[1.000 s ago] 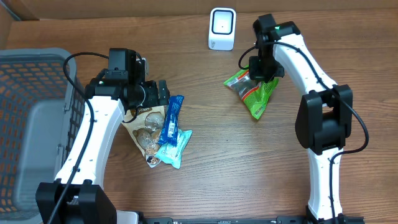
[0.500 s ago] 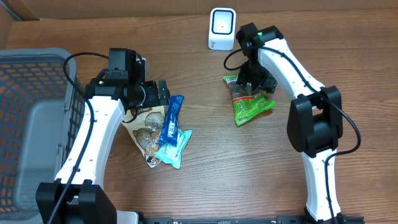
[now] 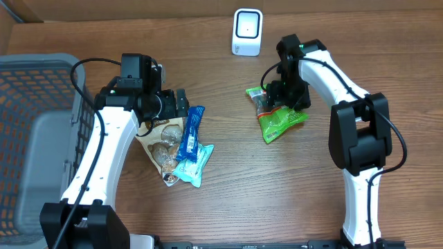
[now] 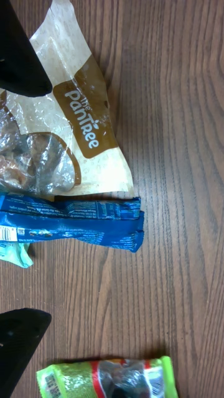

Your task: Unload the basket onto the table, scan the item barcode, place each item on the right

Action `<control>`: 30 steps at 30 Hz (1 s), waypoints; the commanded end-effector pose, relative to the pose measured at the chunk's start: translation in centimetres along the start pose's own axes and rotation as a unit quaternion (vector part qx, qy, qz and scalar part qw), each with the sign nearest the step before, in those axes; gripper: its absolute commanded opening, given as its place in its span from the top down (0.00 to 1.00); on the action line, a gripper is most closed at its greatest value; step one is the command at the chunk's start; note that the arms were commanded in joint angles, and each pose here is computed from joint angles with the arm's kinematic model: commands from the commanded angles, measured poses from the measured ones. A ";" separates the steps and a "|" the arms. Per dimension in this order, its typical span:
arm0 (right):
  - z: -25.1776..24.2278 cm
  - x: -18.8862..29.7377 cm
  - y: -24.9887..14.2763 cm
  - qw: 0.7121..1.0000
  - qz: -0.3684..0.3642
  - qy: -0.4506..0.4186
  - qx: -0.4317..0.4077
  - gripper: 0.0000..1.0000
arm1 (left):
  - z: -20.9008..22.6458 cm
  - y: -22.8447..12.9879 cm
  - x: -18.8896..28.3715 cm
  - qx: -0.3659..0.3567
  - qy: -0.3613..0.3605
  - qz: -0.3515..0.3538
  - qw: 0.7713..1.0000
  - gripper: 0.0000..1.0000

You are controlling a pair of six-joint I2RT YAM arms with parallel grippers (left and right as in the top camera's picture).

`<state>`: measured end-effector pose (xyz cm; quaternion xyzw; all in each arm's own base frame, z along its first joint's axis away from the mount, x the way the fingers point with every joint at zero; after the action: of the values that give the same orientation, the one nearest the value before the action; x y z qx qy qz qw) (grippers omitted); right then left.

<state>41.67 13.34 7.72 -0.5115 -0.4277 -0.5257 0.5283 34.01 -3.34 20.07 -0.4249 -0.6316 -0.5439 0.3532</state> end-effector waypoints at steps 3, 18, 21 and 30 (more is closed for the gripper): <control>0.1 -3.0 -2.1 0.997 0.046 0.033 0.049 0.64 | -0.1 0.0 -0.2 -0.003 0.002 0.002 1.000 0.00; 0.8 4.5 1.2 0.997 -0.071 -0.004 0.020 0.96 | -0.1 0.0 -0.2 -0.003 0.002 0.002 1.000 0.01; 1.0 8.5 2.3 0.984 -0.162 -0.076 0.004 0.96 | -0.1 0.0 -0.2 -0.003 0.002 0.002 1.000 0.00; 3.6 15.4 4.6 0.864 -0.410 -0.291 -0.013 0.96 | -0.1 0.0 -0.2 -0.003 0.002 0.002 1.000 0.00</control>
<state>47.03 15.04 16.81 -0.4483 -0.6532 -0.5387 0.2866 34.01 -3.34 20.07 -0.4249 -0.6316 -0.5439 0.3532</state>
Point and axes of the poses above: each gripper's point midway between its finger pads, its own x axis back along the fingers, its own z axis along the line the jaws close on, y = z × x, the point moved 7 cm from there along x, back along the fingers, and after that the axes turned 6 degrees about -x, right-handed, at the moved point
